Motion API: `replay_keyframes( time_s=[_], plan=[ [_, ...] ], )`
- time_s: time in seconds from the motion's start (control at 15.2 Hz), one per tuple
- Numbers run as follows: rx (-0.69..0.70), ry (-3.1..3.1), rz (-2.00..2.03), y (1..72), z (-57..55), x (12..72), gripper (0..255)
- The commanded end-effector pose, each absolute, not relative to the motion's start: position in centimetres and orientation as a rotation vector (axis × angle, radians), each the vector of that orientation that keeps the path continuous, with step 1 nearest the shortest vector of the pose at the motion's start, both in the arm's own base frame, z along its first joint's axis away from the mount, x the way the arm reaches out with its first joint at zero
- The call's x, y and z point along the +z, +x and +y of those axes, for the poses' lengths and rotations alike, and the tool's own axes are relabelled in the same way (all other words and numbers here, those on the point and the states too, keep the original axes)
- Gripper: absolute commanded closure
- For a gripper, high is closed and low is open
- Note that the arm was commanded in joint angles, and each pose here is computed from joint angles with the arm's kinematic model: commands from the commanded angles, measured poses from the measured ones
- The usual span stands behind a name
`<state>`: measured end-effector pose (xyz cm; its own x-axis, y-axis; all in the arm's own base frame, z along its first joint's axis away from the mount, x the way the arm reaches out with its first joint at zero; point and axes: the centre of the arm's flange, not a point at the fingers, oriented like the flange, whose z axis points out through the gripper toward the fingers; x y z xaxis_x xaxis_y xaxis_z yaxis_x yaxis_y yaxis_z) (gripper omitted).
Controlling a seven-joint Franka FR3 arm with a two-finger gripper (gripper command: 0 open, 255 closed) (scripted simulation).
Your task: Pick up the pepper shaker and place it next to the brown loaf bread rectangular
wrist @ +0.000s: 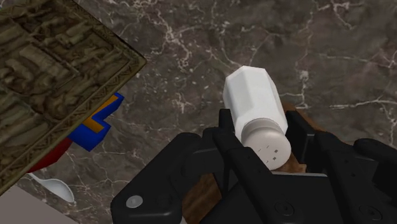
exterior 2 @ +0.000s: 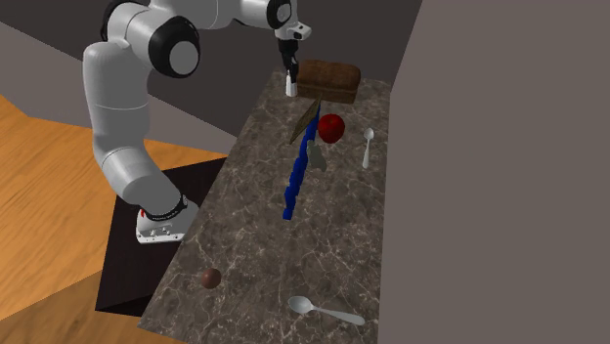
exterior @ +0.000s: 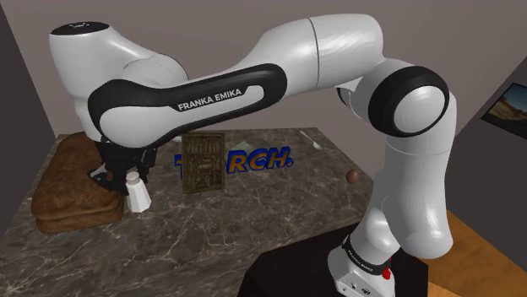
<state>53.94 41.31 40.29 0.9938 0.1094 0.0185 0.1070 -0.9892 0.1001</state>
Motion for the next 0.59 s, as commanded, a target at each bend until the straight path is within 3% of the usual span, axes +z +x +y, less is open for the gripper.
replay_keyframes(
  time_s=[0.0, 0.53],
  plan=[
    [0.037, 3.038, 0.165, 54.0, 41.3, 39.2, 255],
    [0.037, 3.038, 0.165, 54.0, 41.3, 36.1, 255]
  ],
)
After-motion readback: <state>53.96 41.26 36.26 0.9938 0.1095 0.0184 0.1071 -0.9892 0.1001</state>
